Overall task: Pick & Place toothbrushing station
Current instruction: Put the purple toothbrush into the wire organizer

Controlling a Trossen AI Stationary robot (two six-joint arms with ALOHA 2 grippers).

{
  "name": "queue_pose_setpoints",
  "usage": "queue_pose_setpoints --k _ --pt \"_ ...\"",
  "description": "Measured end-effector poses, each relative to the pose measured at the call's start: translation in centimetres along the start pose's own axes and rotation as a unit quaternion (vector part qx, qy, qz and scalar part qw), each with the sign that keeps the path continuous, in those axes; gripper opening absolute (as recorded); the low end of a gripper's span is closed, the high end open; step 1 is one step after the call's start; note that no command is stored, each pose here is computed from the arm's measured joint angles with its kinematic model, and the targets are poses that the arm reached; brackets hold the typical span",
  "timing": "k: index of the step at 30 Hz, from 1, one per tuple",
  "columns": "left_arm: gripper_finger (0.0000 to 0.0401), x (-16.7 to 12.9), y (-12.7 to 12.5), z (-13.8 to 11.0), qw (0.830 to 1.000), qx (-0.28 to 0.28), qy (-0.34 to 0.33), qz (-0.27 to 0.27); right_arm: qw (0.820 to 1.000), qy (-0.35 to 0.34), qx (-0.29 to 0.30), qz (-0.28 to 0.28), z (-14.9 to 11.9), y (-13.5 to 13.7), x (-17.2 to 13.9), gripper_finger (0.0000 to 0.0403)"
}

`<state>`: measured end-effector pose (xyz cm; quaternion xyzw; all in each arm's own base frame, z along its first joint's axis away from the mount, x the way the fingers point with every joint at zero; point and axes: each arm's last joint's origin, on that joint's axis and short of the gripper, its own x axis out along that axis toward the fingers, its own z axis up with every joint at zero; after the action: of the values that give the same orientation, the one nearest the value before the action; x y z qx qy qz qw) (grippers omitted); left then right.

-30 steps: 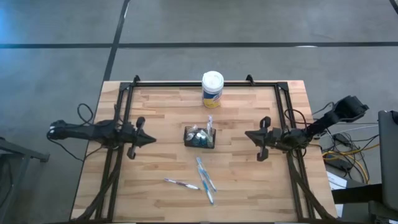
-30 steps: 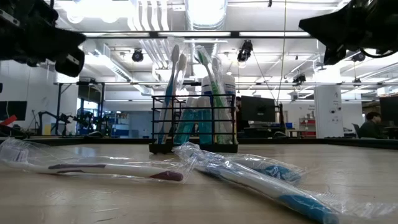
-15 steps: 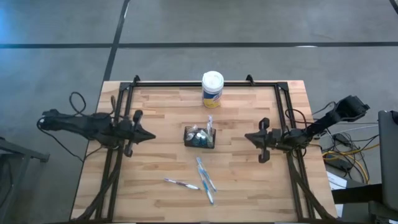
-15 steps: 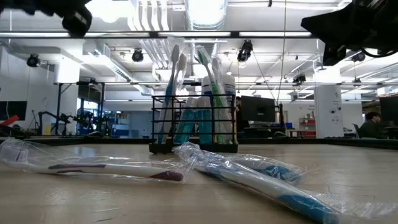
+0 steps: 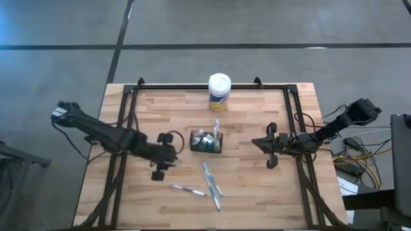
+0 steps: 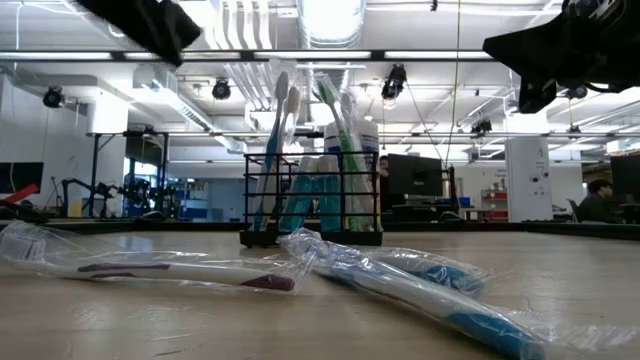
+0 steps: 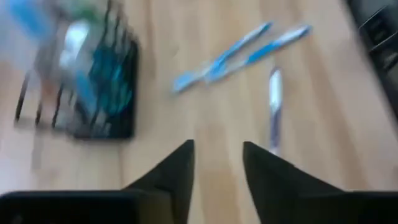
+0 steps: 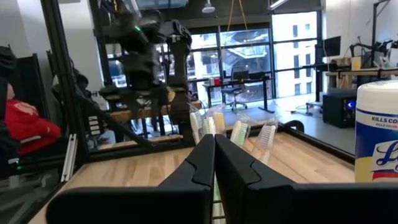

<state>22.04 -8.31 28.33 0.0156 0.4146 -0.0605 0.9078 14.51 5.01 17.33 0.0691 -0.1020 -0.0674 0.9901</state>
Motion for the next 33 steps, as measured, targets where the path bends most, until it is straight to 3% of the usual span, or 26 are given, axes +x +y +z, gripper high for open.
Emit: queue_pose_setpoints --k 5,10,19,24,33 --pt "0.0204 3.6 -2.7 1.0 0.997 0.036 0.072 -0.007 1.0 -0.003 0.002 0.001 0.1 0.0 0.0 0.0008" --pt "0.0235 6.7 -5.3 1.5 0.992 0.061 0.107 -0.03 1.0 -0.003 0.002 0.001 0.1 0.0 0.0 0.0008" --pt "0.0243 12.7 -7.7 -0.4 0.981 0.072 0.175 -0.05 1.0 -0.002 0.001 0.001 0.1 0.0 0.0 0.0008" --pt "0.0243 13.7 -8.1 -0.6 0.979 0.069 0.181 -0.07 1.0 0.0 0.0 0.001 0.0 0.0 0.0 0.0008" --pt "0.023 16.0 -8.4 -2.1 0.973 0.074 0.215 -0.047 1.0 0.004 -0.003 -0.001 -0.1 0.0 0.0 0.0008"
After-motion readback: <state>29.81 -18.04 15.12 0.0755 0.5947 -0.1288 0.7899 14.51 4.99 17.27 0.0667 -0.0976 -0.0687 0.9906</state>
